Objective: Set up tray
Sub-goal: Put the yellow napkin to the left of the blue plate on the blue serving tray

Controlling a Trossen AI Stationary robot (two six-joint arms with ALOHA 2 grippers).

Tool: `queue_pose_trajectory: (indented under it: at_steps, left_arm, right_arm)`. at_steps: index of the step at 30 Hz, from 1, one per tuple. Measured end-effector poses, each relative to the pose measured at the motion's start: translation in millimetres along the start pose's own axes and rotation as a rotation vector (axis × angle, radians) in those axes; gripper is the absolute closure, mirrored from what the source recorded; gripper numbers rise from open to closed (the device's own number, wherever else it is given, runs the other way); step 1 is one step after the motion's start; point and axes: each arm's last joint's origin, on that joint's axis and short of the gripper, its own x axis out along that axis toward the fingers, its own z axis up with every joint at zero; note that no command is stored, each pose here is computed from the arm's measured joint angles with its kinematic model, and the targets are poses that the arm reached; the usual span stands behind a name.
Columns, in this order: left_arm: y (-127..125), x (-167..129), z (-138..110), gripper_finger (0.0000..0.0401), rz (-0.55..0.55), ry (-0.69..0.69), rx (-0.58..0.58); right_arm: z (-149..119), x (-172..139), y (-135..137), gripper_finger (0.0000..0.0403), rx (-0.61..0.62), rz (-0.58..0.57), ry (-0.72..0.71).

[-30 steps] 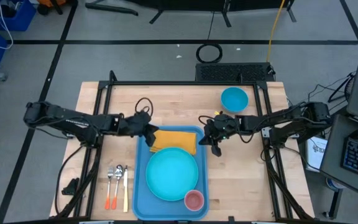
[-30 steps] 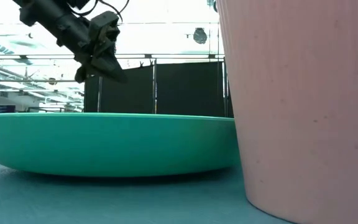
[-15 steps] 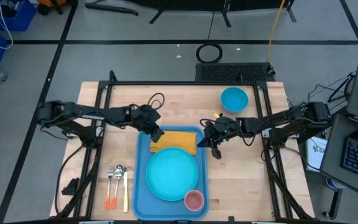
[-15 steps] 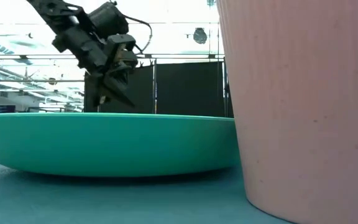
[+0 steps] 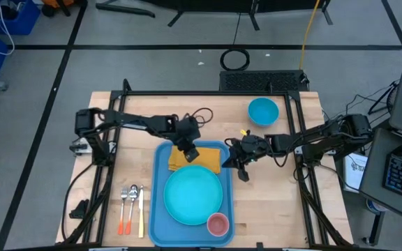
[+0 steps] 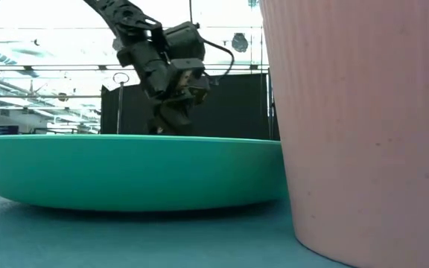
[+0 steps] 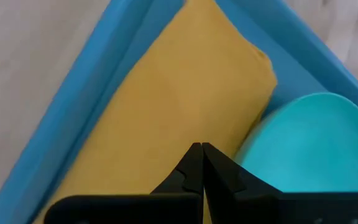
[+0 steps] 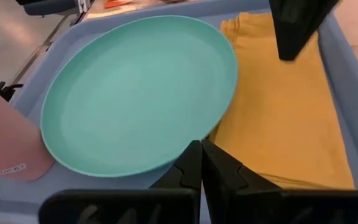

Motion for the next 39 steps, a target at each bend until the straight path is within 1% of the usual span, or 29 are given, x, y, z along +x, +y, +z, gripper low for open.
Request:
queue_pose_trajectory:
  at_steps: [6,12,16,19,32,36,39]
  left_arm:
    - [-7,10,14,0.04,-0.026,0.019,0.041]
    - [-2,22,15,0.04,-0.019,0.046,0.041]
    - [6,35,11,0.04,-0.007,0.091,0.02]
    - [8,41,10,0.04,0.0,0.099,0.021]
    - [10,42,9,0.04,0.021,0.094,0.007]
    - [11,43,10,0.04,0.04,0.085,-0.005]
    - [12,43,10,0.04,0.074,0.071,-0.02]
  right_arm:
    - [-6,1,2,0.0403,-0.008,-0.014,-0.007]
    - [-18,0,-1,0.0403,-0.01,-0.013,-0.028]
    - [-18,0,-1,0.0403,-0.015,-0.007,-0.05]
    - [-17,0,-1,0.0403,-0.016,-0.005,-0.054]
    - [-17,0,-1,0.0403,-0.016,-0.005,-0.054]
    - [-17,0,-1,0.0403,-0.016,-0.004,-0.054]
    - [-17,0,-1,0.0403,-0.016,-0.004,-0.054]
